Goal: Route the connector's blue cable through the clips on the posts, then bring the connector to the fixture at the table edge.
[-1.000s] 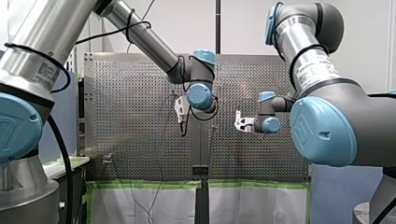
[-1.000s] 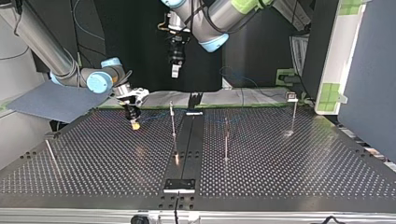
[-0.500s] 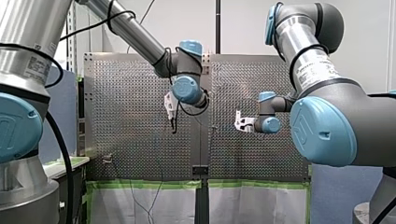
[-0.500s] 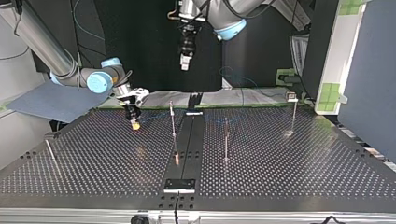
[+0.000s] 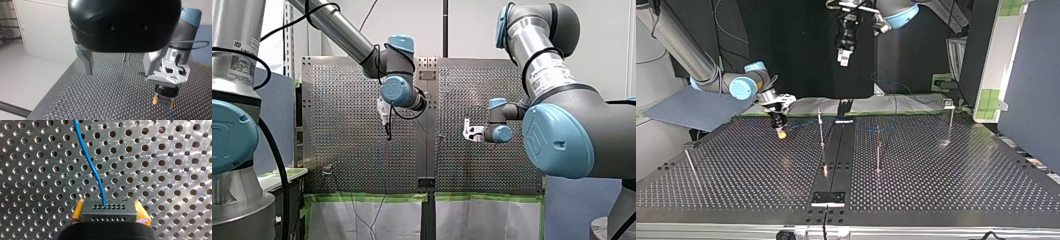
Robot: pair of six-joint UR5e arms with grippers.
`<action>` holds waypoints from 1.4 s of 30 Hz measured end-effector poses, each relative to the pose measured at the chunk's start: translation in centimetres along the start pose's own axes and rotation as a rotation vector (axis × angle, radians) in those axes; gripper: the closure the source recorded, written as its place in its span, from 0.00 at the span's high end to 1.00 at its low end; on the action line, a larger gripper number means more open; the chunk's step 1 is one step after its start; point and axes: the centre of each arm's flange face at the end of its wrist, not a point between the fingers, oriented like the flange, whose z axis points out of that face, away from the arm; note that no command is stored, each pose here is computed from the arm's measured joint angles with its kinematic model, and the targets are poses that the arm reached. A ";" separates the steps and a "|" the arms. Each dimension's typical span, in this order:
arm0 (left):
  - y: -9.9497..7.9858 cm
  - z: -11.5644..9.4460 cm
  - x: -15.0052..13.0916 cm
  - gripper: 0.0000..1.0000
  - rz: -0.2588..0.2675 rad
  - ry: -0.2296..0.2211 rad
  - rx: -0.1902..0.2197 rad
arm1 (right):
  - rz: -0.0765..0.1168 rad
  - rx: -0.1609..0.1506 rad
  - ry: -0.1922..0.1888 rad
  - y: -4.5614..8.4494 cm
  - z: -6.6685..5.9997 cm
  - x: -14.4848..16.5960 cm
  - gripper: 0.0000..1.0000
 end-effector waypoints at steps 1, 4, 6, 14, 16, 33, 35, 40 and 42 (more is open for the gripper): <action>0.2 -0.3 -0.1 1.00 0.001 0.000 0.000 | 0.000 0.000 0.000 0.0 0.0 0.0 0.00; 0.7 -1.1 -0.3 1.00 0.001 0.001 0.003 | 0.000 0.001 0.000 -0.1 0.0 0.0 0.00; 1.0 -1.7 -0.4 1.00 0.000 0.000 0.004 | 0.000 0.001 0.000 -0.1 0.0 0.0 0.00; 2.4 -3.9 -1.1 1.00 -0.017 -0.023 0.014 | 0.002 0.001 -0.002 -0.1 0.0 0.0 0.00; 2.9 -4.2 -0.6 1.00 -0.015 -0.022 0.014 | 0.002 0.001 -0.002 -0.1 0.0 0.0 0.00; 6.1 -6.5 4.6 1.00 -0.020 0.027 0.060 | 0.000 0.005 -0.003 -0.3 0.0 -0.1 0.00; 6.5 -6.6 5.1 1.00 -0.025 0.033 0.067 | 0.000 0.005 -0.003 -0.4 0.0 -0.1 0.00; 7.6 -7.2 6.6 1.00 -0.012 0.051 0.078 | 0.001 0.006 -0.004 -0.5 0.0 -0.1 0.00; 8.2 -7.6 7.0 1.00 -0.009 0.052 0.074 | 0.001 0.004 -0.007 -0.4 0.0 -0.1 0.00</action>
